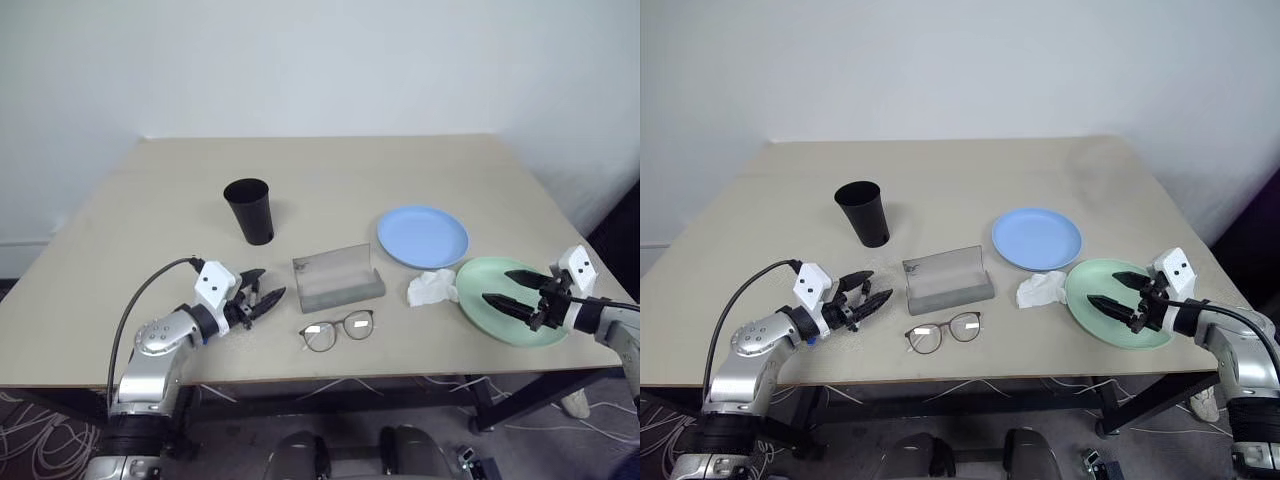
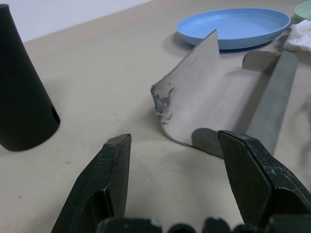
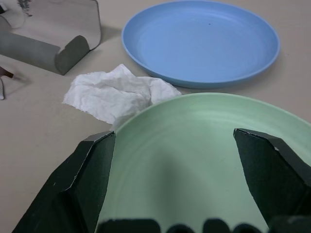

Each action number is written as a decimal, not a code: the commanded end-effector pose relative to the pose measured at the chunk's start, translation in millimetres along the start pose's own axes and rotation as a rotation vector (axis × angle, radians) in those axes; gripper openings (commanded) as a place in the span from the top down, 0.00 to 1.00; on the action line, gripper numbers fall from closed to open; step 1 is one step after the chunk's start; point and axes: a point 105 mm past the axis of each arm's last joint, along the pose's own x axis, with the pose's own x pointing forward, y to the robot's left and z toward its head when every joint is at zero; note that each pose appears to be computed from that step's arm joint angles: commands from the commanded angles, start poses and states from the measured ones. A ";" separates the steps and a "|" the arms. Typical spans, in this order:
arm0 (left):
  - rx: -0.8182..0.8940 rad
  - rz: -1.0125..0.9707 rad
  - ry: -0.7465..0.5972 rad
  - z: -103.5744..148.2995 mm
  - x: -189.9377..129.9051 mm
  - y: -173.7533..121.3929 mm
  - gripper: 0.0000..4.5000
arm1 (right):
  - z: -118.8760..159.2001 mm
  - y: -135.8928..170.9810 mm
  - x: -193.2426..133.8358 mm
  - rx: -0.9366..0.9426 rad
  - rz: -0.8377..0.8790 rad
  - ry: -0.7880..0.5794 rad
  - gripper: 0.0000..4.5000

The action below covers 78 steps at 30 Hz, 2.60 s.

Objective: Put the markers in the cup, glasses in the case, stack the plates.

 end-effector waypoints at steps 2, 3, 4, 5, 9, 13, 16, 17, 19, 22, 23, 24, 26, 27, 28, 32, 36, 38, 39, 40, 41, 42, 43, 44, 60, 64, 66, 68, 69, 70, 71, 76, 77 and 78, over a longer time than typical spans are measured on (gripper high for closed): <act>0.017 -0.006 -0.063 18.6 0.9 -1.0 0.34 | 20.1 -4.4 -9.6 -0.044 -0.031 -0.053 0.07; 0.016 -0.001 -0.065 18.7 0.7 0.2 0.34 | 19.8 -4.9 -9.6 -0.044 -0.037 -0.054 0.07; 0.015 0.004 -0.065 18.8 0.6 1.4 0.34 | 20.4 -5.0 -9.0 -0.044 -0.041 -0.057 0.07; 0.015 0.006 -0.067 19.3 0.6 2.0 0.34 | 21.3 -4.8 -8.3 -0.045 -0.044 -0.060 0.07; 0.013 -0.007 -0.081 25.9 2.6 0.6 0.34 | 27.9 -1.4 -4.5 -0.056 -0.048 -0.074 0.07; 0.019 -0.022 -0.082 28.0 2.0 1.2 0.34 | 34.8 6.7 0.3 -0.069 -0.056 -0.092 0.07; 0.013 -0.026 -0.075 24.3 -4.7 3.2 0.34 | 38.5 17.2 5.7 -0.054 -0.085 -0.113 0.07; 0.006 -0.030 -0.072 22.5 -5.4 2.4 0.34 | 37.6 20.2 6.7 -0.043 -0.092 -0.114 0.07; -0.009 -0.037 -0.059 19.5 -5.8 -0.7 0.34 | 34.7 27.8 7.4 -0.023 -0.098 -0.110 0.07; -0.035 -0.059 -0.070 24.3 -3.3 -1.7 0.34 | 34.3 41.2 9.4 -0.045 -0.076 -0.077 0.07; -0.035 -0.056 -0.068 23.7 0.4 -2.1 0.34 | 34.6 40.8 8.5 -0.039 -0.082 -0.075 0.07; -0.034 -0.053 -0.064 22.9 2.8 -2.3 0.34 | 34.9 39.9 7.6 -0.032 -0.088 -0.076 0.07; -0.031 -0.054 -0.070 25.3 4.9 -1.5 0.34 | 36.8 40.2 8.3 -0.027 -0.094 -0.074 0.07; -0.025 -0.060 -0.082 28.9 6.1 -3.3 0.34 | 36.5 41.4 9.2 -0.030 -0.088 -0.072 0.07; -0.023 -0.057 -0.088 30.3 6.8 -3.5 0.34 | 35.4 42.0 11.2 -0.030 -0.086 -0.070 0.07; -0.021 -0.087 -0.091 34.8 8.3 -9.4 0.34 | 37.0 43.8 16.6 -0.041 -0.096 -0.065 0.07; -0.009 -0.100 -0.083 35.3 11.6 -9.4 0.34 | 42.4 47.8 19.7 -0.008 -0.098 -0.067 0.07; -0.004 -0.101 -0.085 36.3 14.0 -11.1 0.34 | 42.7 48.8 24.9 0.029 -0.125 -0.036 0.07; -0.002 -0.102 -0.089 37.1 15.2 -12.8 0.34 | 40.6 48.3 28.1 0.049 -0.146 -0.008 0.07; -0.001 -0.101 -0.092 37.4 16.4 -14.3 0.34 | 35.6 47.2 30.7 0.066 -0.170 0.040 0.07; -0.002 -0.099 -0.095 37.5 17.3 -15.3 0.34 | 31.1 46.9 32.5 0.074 -0.187 0.083 0.07; -0.004 -0.098 -0.096 36.7 17.2 -16.3 0.34 | 27.2 48.0 33.8 0.081 -0.196 0.115 0.07; -0.006 -0.099 -0.096 36.0 16.8 -17.2 0.34 | 24.6 49.8 35.0 0.091 -0.198 0.137 0.07; -0.007 -0.099 -0.096 35.5 16.4 -17.8 0.34 | 23.5 51.3 35.7 0.098 -0.198 0.148 0.07; -0.018 -0.120 -0.112 34.0 27.8 -25.2 0.34 | 3.4 44.2 28.2 0.016 -0.323 0.337 0.07; -0.017 -0.120 -0.114 34.4 29.6 -24.7 0.34 | 0.5 41.1 26.9 -0.002 -0.337 0.346 0.34; -0.017 -0.120 -0.115 34.2 30.1 -24.7 0.34 | -0.7 40.8 26.9 0.000 -0.337 0.346 0.50; -0.017 -0.120 -0.116 33.8 30.4 -24.9 0.34 | -1.4 40.6 26.9 -0.002 -0.338 0.346 0.65; -0.018 -0.120 -0.116 33.6 30.5 -24.9 0.34 | -1.6 40.2 27.3 -0.005 -0.340 0.347 0.73; -0.018 -0.120 -0.116 33.6 30.7 -24.8 0.34 | -1.5 39.7 27.7 -0.007 -0.342 0.347 0.73; -0.017 -0.119 -0.117 33.6 30.9 -24.8 0.34 | -1.3 39.4 28.2 -0.008 -0.343 0.346 0.73; -0.014 -0.115 -0.119 33.9 31.6 -24.5 0.34 | -1.5 36.2 30.0 -0.019 -0.356 0.344 0.73; -0.013 -0.114 -0.119 34.1 31.9 -24.3 0.34 | -1.6 35.0 30.2 -0.020 -0.360 0.345 0.73; -0.012 -0.113 -0.119 34.1 32.0 -24.1 0.34 | -1.7 34.3 30.4 -0.021 -0.362 0.345 0.77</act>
